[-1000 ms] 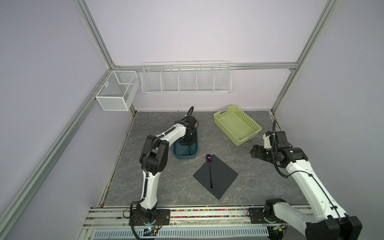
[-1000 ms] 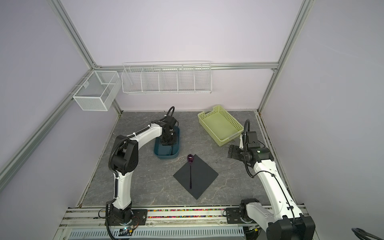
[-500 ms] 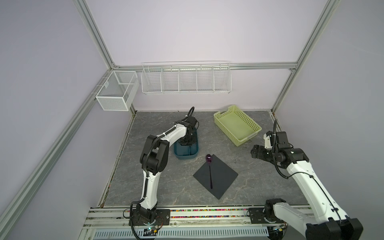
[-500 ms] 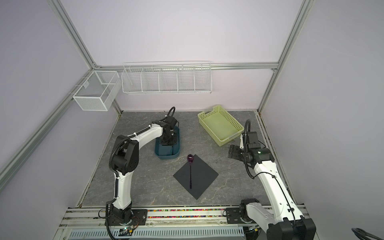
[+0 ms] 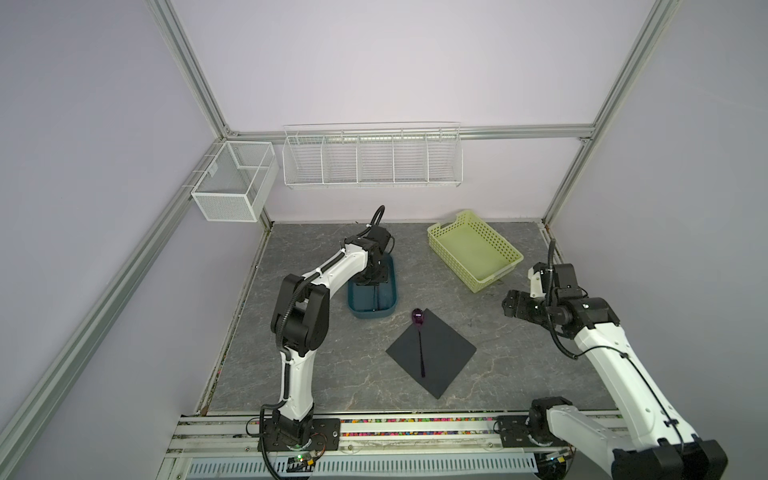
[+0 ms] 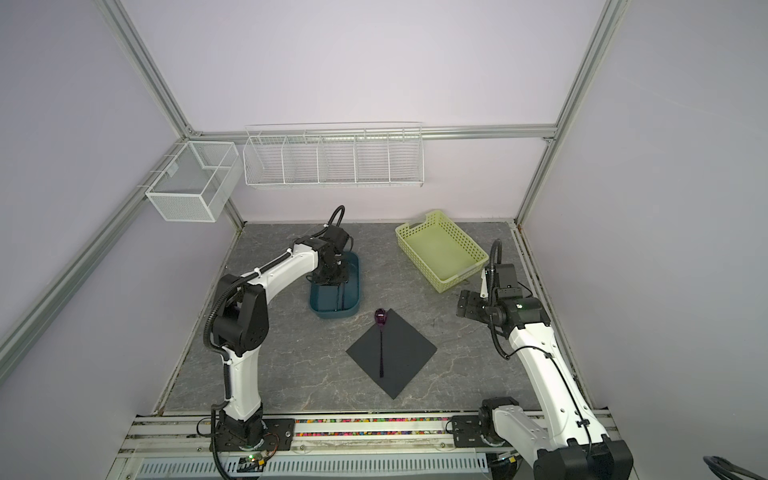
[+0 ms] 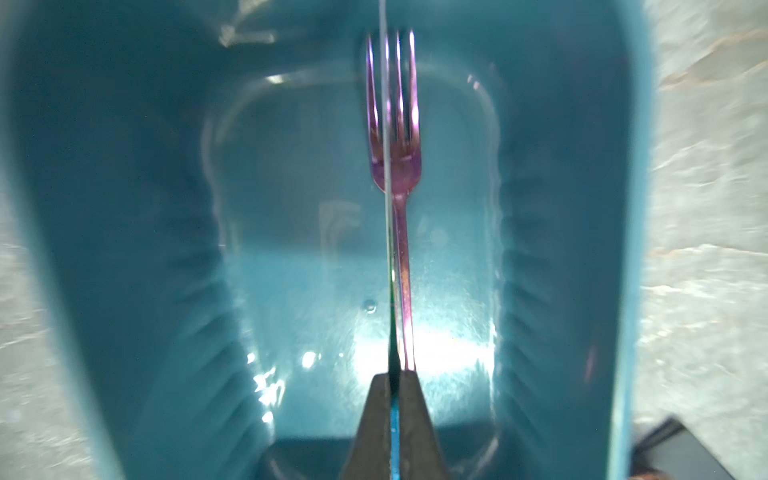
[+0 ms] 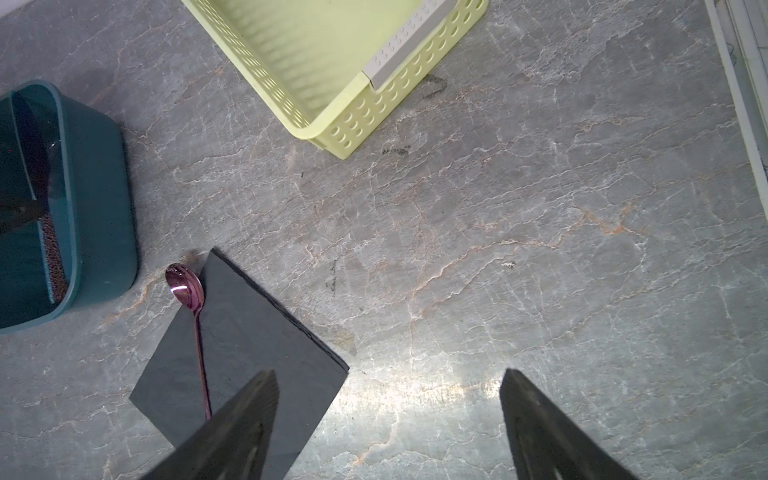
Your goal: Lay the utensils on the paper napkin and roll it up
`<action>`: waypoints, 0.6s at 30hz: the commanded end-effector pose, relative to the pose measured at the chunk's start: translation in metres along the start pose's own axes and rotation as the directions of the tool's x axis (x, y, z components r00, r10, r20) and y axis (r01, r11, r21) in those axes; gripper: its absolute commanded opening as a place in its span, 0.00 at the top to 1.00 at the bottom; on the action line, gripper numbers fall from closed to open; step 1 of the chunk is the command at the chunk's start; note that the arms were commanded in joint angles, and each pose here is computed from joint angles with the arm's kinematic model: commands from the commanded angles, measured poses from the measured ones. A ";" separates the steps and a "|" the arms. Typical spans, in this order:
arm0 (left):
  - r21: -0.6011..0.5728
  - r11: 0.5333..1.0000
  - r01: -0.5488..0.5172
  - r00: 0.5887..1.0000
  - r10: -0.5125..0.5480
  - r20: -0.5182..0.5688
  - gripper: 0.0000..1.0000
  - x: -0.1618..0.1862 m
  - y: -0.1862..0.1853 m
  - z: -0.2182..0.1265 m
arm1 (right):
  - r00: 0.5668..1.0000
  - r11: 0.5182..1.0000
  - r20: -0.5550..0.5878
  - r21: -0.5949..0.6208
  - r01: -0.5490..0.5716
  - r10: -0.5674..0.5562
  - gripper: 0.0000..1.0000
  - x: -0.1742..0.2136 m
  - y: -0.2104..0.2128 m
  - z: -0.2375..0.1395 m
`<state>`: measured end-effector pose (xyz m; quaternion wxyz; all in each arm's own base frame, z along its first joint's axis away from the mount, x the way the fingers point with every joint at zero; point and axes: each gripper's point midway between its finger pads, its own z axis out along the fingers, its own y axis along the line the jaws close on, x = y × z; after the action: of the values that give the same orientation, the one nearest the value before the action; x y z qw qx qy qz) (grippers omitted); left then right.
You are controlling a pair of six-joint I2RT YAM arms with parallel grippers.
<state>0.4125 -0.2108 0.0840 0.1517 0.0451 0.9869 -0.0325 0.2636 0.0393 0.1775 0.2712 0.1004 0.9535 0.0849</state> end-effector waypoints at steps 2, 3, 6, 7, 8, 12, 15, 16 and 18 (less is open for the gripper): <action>-0.020 1.000 -0.003 1.000 0.003 0.025 1.00 -0.007 0.013 -0.018 | 1.000 1.000 0.016 0.001 0.009 -0.009 0.13 -0.002 0.001 -0.007; -0.022 1.000 -0.001 1.000 0.002 0.022 1.00 -0.006 0.015 -0.017 | 1.000 1.000 0.016 0.001 0.010 -0.010 0.13 -0.002 0.001 -0.007; -0.023 1.000 0.005 1.000 -0.004 0.007 1.00 -0.003 0.022 -0.013 | 1.000 1.000 0.015 0.003 0.012 -0.012 0.13 -0.001 0.001 -0.007; -0.024 1.000 0.006 1.000 -0.006 0.008 1.00 -0.002 0.024 -0.012 | 1.000 1.000 0.015 0.003 0.011 -0.011 0.13 -0.001 0.001 -0.007; -0.025 1.000 0.007 1.000 -0.007 0.004 1.00 -0.001 0.026 -0.011 | 1.000 1.000 0.016 0.005 0.012 -0.012 0.13 -0.002 0.000 -0.007; -0.027 1.000 0.010 1.000 -0.010 -0.018 1.00 0.003 0.032 -0.005 | 1.000 1.000 0.013 0.002 0.010 -0.010 0.13 -0.001 0.001 -0.006; -0.036 0.999 0.013 0.999 -0.015 -0.052 1.00 0.008 0.036 0.010 | 1.000 1.000 0.012 0.000 0.009 -0.009 0.13 -0.002 0.001 -0.005; -0.041 0.999 0.013 0.998 -0.016 -0.062 1.00 0.010 0.037 0.017 | 1.000 1.000 0.011 -0.001 0.008 -0.008 0.13 -0.002 0.002 -0.005; -0.045 0.999 0.019 0.997 -0.022 -0.076 1.00 0.014 0.037 0.029 | 1.000 1.000 0.010 -0.002 0.008 -0.008 0.13 -0.002 0.002 -0.004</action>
<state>0.4163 -0.1778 0.0752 0.1403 0.0282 0.9895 -0.0194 0.2636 0.0394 0.1777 0.2717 0.1004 0.9533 0.0852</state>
